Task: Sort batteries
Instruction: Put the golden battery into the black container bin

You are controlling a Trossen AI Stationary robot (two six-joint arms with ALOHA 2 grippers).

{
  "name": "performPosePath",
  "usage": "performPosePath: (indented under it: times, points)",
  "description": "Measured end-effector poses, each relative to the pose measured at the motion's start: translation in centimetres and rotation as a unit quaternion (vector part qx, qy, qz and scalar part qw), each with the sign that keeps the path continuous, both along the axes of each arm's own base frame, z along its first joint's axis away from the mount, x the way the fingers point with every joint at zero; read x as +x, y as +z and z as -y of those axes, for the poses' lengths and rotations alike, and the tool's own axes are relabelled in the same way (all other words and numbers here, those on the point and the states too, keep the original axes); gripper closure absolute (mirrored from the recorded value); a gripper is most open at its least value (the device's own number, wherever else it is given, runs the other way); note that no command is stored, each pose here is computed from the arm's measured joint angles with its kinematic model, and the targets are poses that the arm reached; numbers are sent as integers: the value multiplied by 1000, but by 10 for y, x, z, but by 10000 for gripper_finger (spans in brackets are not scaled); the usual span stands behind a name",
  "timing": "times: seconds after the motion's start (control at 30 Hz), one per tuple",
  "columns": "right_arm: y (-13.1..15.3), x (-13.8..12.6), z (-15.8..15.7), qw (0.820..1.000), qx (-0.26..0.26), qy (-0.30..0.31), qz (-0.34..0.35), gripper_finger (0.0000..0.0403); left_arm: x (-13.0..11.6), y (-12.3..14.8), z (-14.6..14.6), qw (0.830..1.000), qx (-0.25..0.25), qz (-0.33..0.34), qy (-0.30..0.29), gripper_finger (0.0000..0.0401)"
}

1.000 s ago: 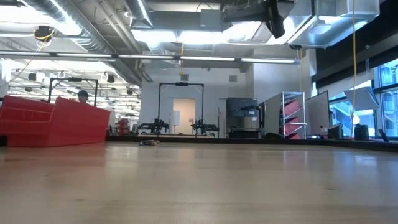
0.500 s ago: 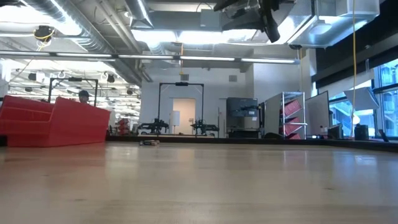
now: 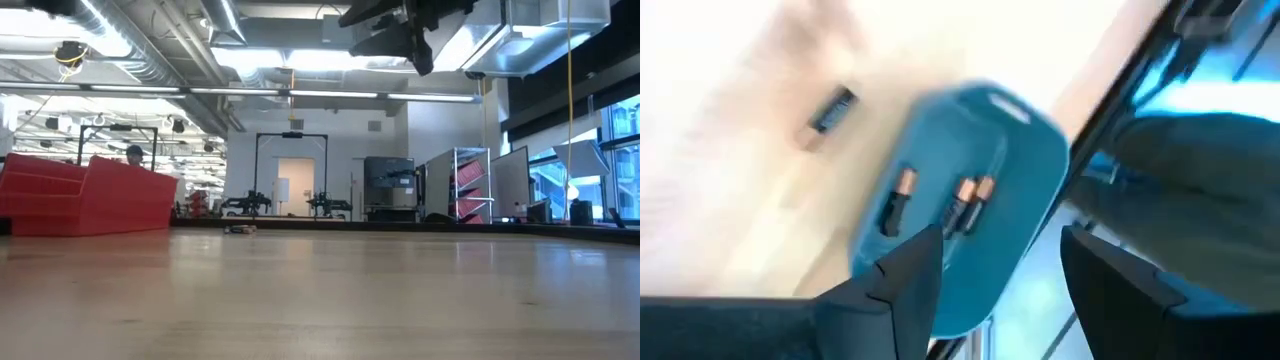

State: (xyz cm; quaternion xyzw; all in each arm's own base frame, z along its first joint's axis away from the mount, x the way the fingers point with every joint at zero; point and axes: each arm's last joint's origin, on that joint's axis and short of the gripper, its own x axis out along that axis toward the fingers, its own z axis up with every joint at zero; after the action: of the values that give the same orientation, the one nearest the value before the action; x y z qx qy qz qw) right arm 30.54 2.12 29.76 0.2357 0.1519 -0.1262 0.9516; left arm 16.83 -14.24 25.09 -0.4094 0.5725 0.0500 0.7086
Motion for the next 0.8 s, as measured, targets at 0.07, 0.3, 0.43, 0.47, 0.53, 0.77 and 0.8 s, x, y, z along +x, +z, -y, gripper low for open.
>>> performPosePath:
  times: [0.07, 0.3, 0.43, 0.47, 0.53, 0.77, 0.8]
  points:
    - [-1, 0, 3, 1000, 0, 10, -8, 198, -3, 13, -17, 1000, 14, -8, 17, 210]
    - [-9, -4, 2, 998, -16, 28, -57, 198, -4, 27, -70, 987, 108, -117, -1, 264]
    - [-14, -6, 1, 995, -13, 45, -84, 198, 10, 14, -78, 979, 114, -150, -75, 298]
    - [-15, -7, 1, 995, -11, 49, -88, 198, 14, 10, -78, 977, 120, -151, -96, 304]
    - [-16, -7, 0, 994, -10, 52, -97, 198, 25, 2, -76, 972, 136, -137, -134, 313]
    - [-18, -8, -1, 991, 5, 74, -108, 198, 53, -30, -69, 953, 180, -76, -233, 272]
    - [-18, -9, -1, 991, 11, 75, -108, 198, 50, -37, -70, 950, 182, -92, -234, 257]
